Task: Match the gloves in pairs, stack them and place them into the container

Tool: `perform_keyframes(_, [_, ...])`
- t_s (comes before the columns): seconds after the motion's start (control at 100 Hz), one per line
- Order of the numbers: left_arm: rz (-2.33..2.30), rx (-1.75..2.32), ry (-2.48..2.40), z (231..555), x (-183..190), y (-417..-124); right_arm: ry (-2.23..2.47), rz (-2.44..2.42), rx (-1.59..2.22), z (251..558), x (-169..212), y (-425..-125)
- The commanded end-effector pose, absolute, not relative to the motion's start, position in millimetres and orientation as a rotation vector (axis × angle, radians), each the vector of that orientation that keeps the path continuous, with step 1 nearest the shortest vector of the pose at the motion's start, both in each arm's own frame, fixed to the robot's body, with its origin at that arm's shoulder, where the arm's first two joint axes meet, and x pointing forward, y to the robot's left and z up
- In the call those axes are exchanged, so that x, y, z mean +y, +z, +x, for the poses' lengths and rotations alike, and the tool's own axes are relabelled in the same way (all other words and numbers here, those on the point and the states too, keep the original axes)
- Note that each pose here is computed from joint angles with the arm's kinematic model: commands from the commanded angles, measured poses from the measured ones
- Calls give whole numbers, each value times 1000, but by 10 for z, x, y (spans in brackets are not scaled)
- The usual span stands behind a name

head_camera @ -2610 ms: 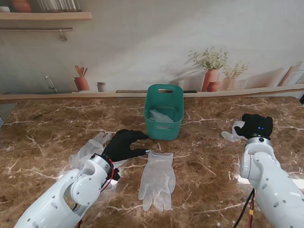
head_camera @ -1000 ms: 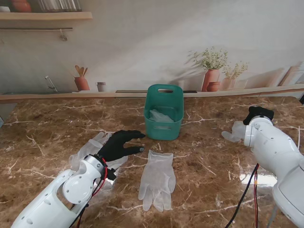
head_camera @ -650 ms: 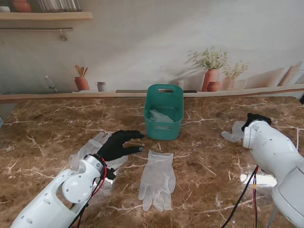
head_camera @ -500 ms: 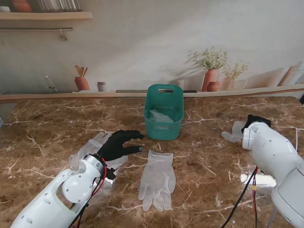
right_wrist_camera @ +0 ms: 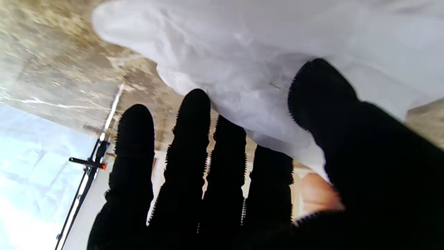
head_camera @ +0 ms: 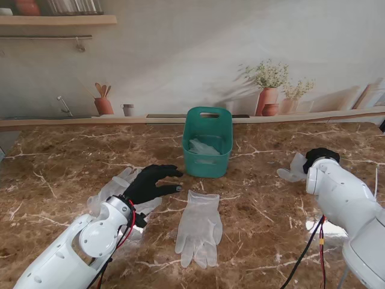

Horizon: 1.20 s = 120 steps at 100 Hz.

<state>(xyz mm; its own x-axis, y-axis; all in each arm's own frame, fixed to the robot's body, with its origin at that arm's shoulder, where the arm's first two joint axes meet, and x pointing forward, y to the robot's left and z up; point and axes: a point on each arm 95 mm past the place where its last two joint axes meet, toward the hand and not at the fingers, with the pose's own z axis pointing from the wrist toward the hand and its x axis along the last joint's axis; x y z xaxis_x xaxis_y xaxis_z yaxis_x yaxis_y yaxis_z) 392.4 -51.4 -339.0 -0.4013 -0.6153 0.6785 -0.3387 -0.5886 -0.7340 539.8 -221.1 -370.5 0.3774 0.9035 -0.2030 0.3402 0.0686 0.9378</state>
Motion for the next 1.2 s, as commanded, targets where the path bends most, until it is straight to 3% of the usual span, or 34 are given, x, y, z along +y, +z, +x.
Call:
perform_keyframes(0.0, [-1596, 1313, -2111, 3894, -539, -3416, 644, 1481, 1193, 5316, -2152, -3843])
perform_keyframes(0.66, [-1555, 1308, -2164, 3800, -569, -3362, 807, 1249, 1176, 5347, -2073, -3592])
perform_keyframes(1.19, [-1545, 1324, -2175, 3818, -576, -3319, 1041, 1049, 1096, 4731, -1617, -3082])
